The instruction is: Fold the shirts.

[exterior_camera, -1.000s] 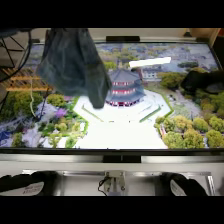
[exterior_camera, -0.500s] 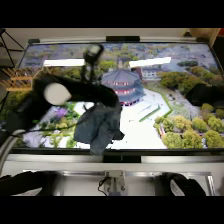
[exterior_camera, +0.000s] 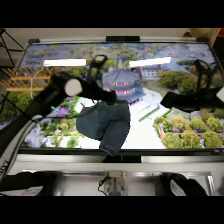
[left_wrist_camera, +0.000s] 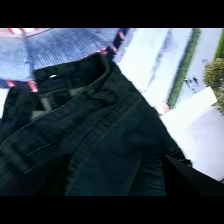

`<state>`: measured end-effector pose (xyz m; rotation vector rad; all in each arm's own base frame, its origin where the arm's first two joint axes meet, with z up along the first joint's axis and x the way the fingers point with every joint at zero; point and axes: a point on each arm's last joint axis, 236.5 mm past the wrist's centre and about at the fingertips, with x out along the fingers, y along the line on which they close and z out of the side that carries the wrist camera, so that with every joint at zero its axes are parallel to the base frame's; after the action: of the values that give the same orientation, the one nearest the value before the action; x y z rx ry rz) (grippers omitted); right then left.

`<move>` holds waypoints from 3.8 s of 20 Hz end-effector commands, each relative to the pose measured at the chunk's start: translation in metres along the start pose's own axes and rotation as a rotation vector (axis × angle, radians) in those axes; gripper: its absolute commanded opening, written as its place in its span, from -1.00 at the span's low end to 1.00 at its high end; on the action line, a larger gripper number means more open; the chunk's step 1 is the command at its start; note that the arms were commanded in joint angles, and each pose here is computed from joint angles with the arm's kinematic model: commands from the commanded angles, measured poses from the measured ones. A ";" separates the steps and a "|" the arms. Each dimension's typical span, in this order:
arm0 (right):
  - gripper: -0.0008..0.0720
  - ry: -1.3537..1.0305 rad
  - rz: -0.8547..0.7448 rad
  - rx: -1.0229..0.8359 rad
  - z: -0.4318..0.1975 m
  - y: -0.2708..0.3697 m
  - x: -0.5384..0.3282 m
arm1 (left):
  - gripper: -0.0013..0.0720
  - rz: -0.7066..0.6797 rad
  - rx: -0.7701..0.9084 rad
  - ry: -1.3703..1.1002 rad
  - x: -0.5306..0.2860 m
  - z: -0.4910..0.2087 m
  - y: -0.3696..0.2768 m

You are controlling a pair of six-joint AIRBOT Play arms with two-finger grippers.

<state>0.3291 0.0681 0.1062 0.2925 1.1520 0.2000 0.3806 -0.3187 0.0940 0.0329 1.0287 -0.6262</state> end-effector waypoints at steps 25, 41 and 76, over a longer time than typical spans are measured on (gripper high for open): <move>-0.67 0.047 0.492 -0.186 0.057 0.137 0.133 | -0.75 -0.040 -0.266 -0.064 -0.040 -0.003 0.119; -0.67 0.045 0.318 -0.580 -0.030 0.124 0.003 | -0.75 0.109 -0.140 -0.039 -0.081 -0.033 0.097; 0.84 0.018 0.318 -0.789 -0.141 0.184 0.011 | 1.00 0.144 -0.459 0.084 -0.087 -0.107 0.164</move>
<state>0.1918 0.2915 0.0679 -0.2553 1.0192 1.0055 0.3685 -0.1081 0.0550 -0.2240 1.1511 -0.2276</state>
